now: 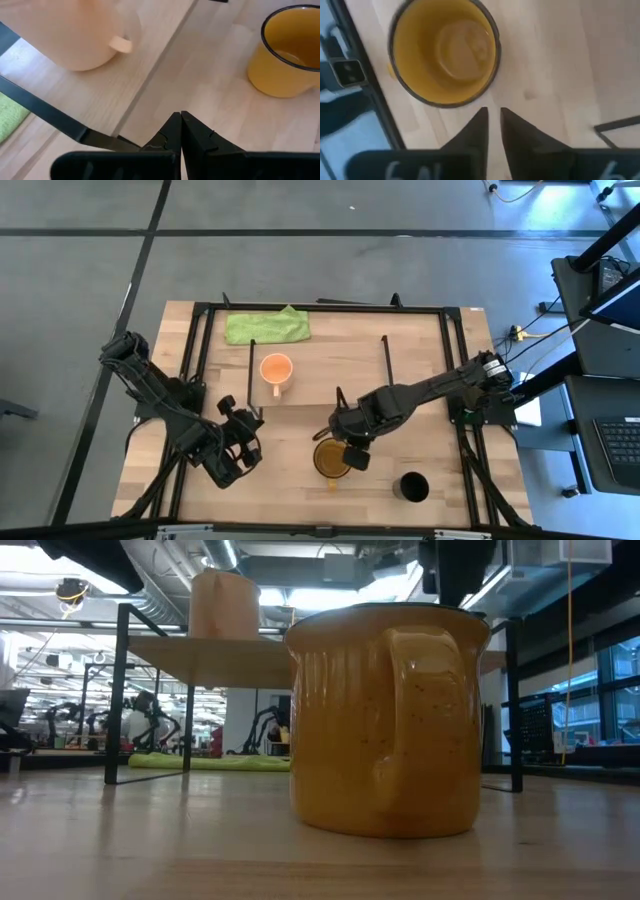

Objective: Stack small to large cups/mugs on shelf
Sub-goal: Put the yellow mug on the shelf

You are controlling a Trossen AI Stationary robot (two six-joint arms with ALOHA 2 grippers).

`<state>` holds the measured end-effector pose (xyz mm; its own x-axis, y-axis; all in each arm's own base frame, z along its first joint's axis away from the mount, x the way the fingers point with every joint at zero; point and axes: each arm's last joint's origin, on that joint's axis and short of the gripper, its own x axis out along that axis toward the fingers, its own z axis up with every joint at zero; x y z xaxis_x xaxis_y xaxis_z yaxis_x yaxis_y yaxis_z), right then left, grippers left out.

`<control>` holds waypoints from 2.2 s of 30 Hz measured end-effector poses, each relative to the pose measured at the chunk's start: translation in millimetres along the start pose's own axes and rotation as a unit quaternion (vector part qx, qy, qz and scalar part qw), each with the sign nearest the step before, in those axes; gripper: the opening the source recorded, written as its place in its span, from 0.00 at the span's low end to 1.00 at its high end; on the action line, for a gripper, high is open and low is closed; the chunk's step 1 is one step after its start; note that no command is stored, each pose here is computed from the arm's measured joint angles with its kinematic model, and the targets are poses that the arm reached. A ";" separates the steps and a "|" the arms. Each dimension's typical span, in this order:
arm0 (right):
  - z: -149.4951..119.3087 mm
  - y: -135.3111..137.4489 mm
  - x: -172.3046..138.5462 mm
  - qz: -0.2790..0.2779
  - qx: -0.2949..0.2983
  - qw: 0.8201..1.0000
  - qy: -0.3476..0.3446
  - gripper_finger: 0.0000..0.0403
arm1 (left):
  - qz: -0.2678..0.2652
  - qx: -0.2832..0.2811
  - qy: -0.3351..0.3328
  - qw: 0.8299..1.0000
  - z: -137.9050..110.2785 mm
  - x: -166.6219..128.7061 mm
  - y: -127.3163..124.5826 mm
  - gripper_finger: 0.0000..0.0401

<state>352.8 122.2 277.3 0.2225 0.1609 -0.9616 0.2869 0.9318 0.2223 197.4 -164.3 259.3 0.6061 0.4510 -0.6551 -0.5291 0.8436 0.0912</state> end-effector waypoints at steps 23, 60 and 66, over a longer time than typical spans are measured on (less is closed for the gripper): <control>2.4 -12.9 47.3 0.014 0.133 0.990 -0.050 0.54 | -0.022 0.007 0.021 1.000 -5.9 -5.8 -3.3 0.00; 0.0 -16.5 67.6 0.044 0.168 0.982 -0.070 0.05 | -0.019 0.009 0.021 1.000 -6.0 -5.8 -2.6 0.00; 11.9 -5.3 46.8 0.066 0.145 0.983 -0.092 0.05 | -0.017 0.010 0.018 1.000 -5.8 -5.7 -2.4 0.00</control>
<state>372.8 121.0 233.0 0.4327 0.1871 -0.8819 0.4916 0.7710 0.4048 191.7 -170.6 258.5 0.6019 0.4105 -0.6850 -0.4962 0.8643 0.0820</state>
